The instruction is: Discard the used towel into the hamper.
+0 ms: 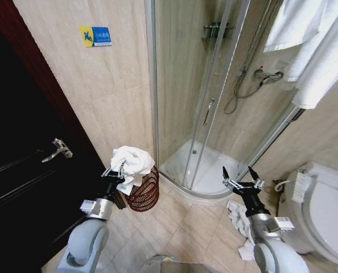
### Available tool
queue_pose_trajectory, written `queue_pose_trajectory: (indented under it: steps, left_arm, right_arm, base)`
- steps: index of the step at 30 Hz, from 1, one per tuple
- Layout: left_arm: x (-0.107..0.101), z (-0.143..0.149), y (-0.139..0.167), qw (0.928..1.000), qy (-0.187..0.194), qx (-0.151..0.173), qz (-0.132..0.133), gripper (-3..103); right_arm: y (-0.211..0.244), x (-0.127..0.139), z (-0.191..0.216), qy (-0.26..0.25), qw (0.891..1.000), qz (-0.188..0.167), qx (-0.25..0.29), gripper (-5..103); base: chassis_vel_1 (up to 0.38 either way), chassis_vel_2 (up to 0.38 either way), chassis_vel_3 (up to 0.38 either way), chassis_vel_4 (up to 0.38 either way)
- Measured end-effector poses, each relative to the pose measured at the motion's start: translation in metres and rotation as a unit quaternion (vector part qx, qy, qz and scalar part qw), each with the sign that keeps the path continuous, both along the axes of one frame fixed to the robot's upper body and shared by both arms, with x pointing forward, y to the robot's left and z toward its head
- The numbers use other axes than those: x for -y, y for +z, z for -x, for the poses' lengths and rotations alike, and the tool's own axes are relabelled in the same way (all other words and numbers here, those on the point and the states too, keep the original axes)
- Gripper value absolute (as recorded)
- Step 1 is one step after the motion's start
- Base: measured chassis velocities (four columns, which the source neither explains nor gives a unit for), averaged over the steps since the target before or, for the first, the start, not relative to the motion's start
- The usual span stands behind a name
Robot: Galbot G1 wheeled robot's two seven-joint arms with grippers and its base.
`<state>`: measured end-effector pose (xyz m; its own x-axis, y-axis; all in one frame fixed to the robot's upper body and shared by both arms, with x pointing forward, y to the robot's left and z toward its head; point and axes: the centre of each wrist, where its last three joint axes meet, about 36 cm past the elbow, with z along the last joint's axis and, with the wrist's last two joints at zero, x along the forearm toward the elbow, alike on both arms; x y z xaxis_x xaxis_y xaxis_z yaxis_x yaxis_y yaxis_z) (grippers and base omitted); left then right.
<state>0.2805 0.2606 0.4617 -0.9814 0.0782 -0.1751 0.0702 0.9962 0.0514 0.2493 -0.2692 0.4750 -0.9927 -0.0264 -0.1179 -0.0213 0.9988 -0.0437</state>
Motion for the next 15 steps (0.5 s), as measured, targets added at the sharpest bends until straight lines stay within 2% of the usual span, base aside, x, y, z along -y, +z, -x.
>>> queue_pose_trajectory:
  steps: [9, 15]
  left_arm:
    - [-0.0006, -0.0024, 0.0001, 1.0000, 0.003, 0.003, -0.001, 10]
    - [0.0007, -0.0038, -0.0019, 1.0000, 0.001, 0.001, -0.002, 10]
  right_arm:
    - [-0.0011, 0.0001, 0.0005, 0.000, 1.000, 0.002, 0.000, 100]
    - [-0.0023, 0.0008, 0.0004, -0.003, 1.000, 0.011, -0.002, 100]
  base:
    - [-0.087, 0.105, 0.086, -0.086]
    - [-0.028, 0.018, 0.023, -0.023]
